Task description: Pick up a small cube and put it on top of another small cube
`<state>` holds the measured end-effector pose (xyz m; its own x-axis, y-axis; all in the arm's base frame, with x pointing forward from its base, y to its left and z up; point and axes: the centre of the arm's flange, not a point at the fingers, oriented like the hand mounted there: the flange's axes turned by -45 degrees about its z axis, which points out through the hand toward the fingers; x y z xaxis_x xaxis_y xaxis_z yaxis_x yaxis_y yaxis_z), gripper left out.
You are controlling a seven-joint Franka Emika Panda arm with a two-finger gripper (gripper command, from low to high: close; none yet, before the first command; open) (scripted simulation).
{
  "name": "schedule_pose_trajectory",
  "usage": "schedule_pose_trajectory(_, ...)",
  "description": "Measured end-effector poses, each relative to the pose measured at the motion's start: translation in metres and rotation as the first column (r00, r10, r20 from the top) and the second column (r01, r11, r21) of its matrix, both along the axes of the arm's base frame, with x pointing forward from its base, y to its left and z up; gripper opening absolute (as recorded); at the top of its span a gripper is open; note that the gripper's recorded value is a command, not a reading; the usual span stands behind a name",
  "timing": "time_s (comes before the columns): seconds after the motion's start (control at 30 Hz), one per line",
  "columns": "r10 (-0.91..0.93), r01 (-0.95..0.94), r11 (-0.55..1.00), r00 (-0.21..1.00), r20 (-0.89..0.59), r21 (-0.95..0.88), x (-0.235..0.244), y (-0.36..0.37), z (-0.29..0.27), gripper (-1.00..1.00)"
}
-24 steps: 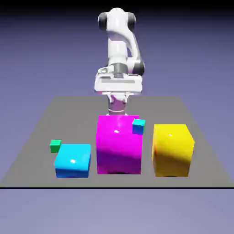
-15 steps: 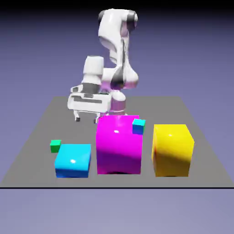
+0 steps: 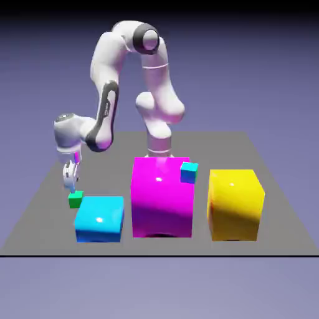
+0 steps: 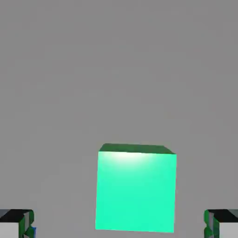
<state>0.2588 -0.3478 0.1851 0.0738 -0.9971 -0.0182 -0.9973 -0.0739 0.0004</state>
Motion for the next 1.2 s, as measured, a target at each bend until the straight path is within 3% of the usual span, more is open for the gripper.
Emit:
schedule_pose_trajectory(0.17, 0.0, 0.0, 1.0, 1.0, 0.0, 0.0, -0.001, 0.001, -0.057, 0.0)
schedule_pose_trajectory(0.2, 0.0, 0.0, 1.0, 1.0, 0.0, 0.0, -0.001, 0.002, -0.059, -1.0)
schedule_pose_trajectory(0.27, 0.0, 0.0, 1.0, 1.0, 0.0, 0.0, -0.001, 0.002, -0.059, -1.0)
schedule_pose_trajectory(0.47, 0.0, 0.0, 1.0, 1.0, 0.001, 0.0, 0.0, 0.001, 0.01, -1.0)
schedule_pose_trajectory(0.53, 0.115, -0.115, 0.993, 0.993, 0.0, 0.022, 0.033, 0.026, 0.015, -1.0)
schedule_pose_trajectory(0.63, 0.132, -0.131, 0.991, 0.99, 0.055, -0.019, 0.08, 0.032, 0.051, -1.0)
schedule_pose_trajectory(0.8, 0.331, -0.33, 0.944, 0.938, 0.103, -0.032, 0.184, 0.142, 0.083, -1.0)
schedule_pose_trajectory(0.93, 0.474, -0.474, 0.88, 0.869, 0.141, -0.038, 0.238, 0.251, 0.111, -1.0)
schedule_pose_trajectory(1.07, 0.602, -0.605, 0.795, 0.778, 0.179, -0.041, 0.263, 0.372, 0.14, -1.0)
schedule_pose_trajectory(1.2, 0.712, -0.722, 0.69, 0.668, 0.215, -0.041, 0.256, 0.499, 0.171, -1.0)
